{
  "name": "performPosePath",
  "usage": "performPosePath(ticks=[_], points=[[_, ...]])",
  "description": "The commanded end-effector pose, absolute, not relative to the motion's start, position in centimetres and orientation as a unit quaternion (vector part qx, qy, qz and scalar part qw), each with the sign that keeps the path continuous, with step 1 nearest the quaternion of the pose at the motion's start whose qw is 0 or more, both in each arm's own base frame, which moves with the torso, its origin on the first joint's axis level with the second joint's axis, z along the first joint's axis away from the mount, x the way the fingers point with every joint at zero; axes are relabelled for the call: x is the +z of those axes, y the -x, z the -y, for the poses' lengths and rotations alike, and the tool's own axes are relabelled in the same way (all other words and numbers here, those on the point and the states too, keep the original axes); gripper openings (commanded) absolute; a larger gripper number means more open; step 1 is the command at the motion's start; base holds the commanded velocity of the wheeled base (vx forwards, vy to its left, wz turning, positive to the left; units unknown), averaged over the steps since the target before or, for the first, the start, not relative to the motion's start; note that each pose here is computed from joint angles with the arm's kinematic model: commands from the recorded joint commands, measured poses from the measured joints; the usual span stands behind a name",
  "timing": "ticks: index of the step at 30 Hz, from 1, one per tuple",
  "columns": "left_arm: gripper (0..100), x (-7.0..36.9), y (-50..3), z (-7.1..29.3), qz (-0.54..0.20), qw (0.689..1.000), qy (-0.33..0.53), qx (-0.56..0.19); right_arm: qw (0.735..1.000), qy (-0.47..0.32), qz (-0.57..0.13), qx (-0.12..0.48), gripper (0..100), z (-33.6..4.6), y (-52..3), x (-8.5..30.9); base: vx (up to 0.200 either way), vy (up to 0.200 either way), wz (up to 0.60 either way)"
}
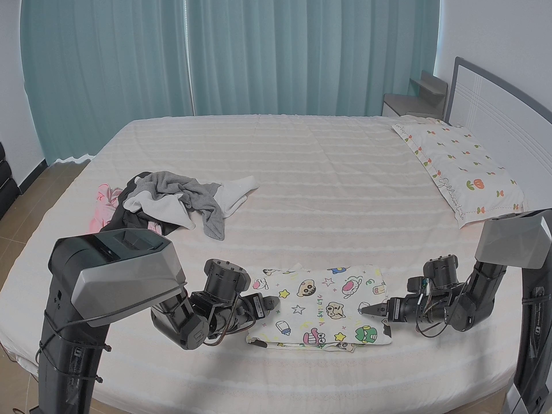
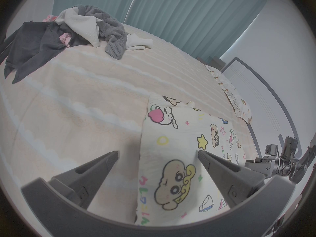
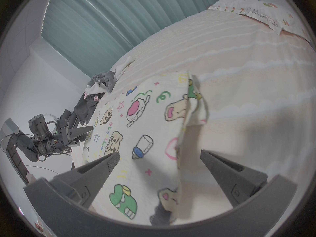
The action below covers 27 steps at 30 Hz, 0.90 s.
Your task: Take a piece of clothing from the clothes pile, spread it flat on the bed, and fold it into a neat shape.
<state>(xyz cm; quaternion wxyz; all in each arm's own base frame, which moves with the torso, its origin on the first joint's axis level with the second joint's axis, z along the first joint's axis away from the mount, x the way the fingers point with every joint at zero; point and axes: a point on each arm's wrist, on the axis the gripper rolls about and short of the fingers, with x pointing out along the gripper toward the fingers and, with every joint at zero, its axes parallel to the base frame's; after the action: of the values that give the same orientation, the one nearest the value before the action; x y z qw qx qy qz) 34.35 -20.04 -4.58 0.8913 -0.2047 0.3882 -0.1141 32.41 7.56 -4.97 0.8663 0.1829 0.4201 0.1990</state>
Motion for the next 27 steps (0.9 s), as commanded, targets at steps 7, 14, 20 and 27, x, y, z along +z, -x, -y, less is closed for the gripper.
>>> performPosePath(ticks=[7,14,20,27], points=[[100,-5.2,-34.7,21.6,-0.383,0.892,0.199,-0.131,0.886,-0.131,-0.41,0.171,100,-11.3,-33.5,-6.5,0.0,0.0,0.0],[100,-5.2,-34.4,22.3,-0.383,0.892,0.196,-0.141,0.877,-0.122,-0.433,0.168,100,-11.9,-33.1,-6.2,0.0,0.0,0.0],[0,-5.2,-34.4,22.7,-0.383,0.891,0.196,-0.144,0.878,-0.121,-0.43,0.175,100,-12.6,-33.4,-6.1,0.0,0.0,0.0],[0,-5.1,-34.3,22.8,-0.383,0.891,0.197,-0.145,0.878,-0.134,-0.426,0.173,0,-12.7,-33.6,-5.9,0.0,0.0,0.0]])
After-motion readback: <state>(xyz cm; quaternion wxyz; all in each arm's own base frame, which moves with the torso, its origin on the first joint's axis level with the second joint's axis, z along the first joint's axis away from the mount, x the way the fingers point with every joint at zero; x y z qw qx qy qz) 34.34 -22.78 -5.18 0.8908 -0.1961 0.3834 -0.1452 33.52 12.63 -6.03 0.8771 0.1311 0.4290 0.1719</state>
